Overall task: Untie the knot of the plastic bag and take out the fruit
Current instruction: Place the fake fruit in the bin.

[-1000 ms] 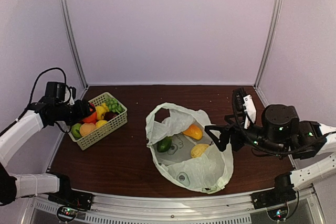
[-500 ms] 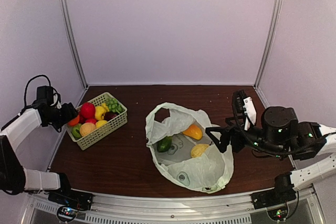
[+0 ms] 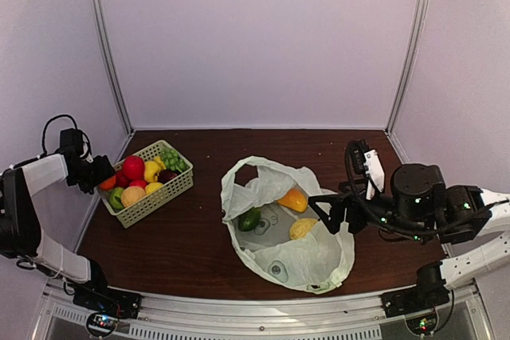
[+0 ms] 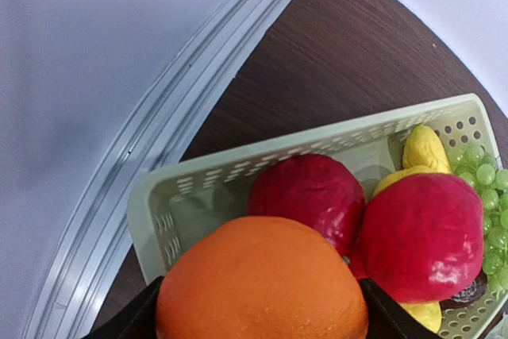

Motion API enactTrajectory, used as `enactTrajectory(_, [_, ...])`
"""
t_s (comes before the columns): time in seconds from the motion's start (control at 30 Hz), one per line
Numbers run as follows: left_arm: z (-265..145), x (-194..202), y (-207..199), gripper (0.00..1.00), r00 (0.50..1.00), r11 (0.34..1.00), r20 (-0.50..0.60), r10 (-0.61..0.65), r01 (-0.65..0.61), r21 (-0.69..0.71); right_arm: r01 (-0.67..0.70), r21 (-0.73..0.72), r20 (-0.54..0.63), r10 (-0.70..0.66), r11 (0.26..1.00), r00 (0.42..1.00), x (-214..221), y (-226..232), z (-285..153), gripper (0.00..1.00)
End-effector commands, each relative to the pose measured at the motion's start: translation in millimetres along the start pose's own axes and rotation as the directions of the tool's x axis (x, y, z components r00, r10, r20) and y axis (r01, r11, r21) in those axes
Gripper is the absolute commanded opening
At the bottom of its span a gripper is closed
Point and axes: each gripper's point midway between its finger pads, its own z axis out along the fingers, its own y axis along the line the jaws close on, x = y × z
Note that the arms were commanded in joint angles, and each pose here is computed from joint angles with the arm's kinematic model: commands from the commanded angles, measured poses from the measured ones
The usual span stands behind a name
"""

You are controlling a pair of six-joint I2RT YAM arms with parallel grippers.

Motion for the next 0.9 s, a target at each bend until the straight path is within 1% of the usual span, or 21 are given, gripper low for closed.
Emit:
enactTrajectory(0.0, [5.0, -28.0, -3.9, 0.58, 0.998, 0.999, 0.058, 0.015, -0.017, 0.035, 0.008, 0.004, -0.04, -0.008, 1.0, 0.999, 12.8, 0.3, 6.3, 0.99])
enactTrajectory(0.07, [9.6, -25.7, -6.3, 0.61, 0.999, 0.998, 0.041, 0.019, -0.022, 0.052, 0.012, 0.007, -0.047, -0.012, 1.0, 0.999, 15.3, 0.5, 8.6, 0.99])
enactTrajectory(0.1, [12.1, -23.8, -6.9, 0.66, 0.999, 0.998, 0.031, 0.021, -0.022, 0.058, 0.013, 0.005, -0.05, -0.012, 1.0, 0.999, 15.7, 1.5, 9.2, 0.99])
enactTrajectory(0.17, [14.9, -20.9, -7.2, 0.8, 1.0, 0.998, 0.015, 0.021, -0.022, 0.063, 0.014, 0.001, -0.053, -0.014, 1.0, 0.998, 16.2, 3.1, 10.5, 0.99])
enactTrajectory(0.23, [14.6, -20.7, -6.9, 0.9, 1.0, 0.998, 0.014, 0.021, -0.022, 0.062, 0.018, -0.003, -0.055, -0.018, 1.0, 0.998, 15.9, 4.4, 10.9, 0.99])
enactTrajectory(0.33, [8.3, -24.1, -4.7, 0.97, 0.999, 0.999, 0.03, 0.024, -0.026, 0.043, 0.021, -0.004, -0.055, -0.022, 1.0, 0.998, 15.5, 4.7, 10.8, 0.99])
enactTrajectory(0.5, [-11.7, -24.8, -0.2, 0.97, 0.998, 1.0, 0.052, 0.031, -0.031, 0.006, 0.018, -0.004, -0.059, -0.019, 1.0, 0.998, 17.4, 3.2, 9.4, 0.99])
enactTrajectory(0.63, [-38.2, -22.3, 6.6, 0.97, 0.996, 0.999, 0.082, 0.039, -0.036, -0.038, 0.033, 0.0, -0.071, -0.033, 0.999, 0.997, 16.0, 2.0, 6.3, 0.99])
enactTrajectory(0.73, [-62.1, -17.7, -3.3, 0.97, 0.993, 0.999, 0.112, 0.048, -0.05, 0.018, 0.062, 0.011, -0.094, -0.061, 0.998, 0.994, 15.4, 0.5, 3.5, 0.97])
enactTrajectory(0.87, [-87.8, -2.8, -34.9, 0.97, 0.987, 0.981, 0.132, 0.09, -0.111, 0.16, 0.109, -0.001, -0.139, -0.108, 0.994, 0.984, 19.1, 4.8, 4.2, 0.91])
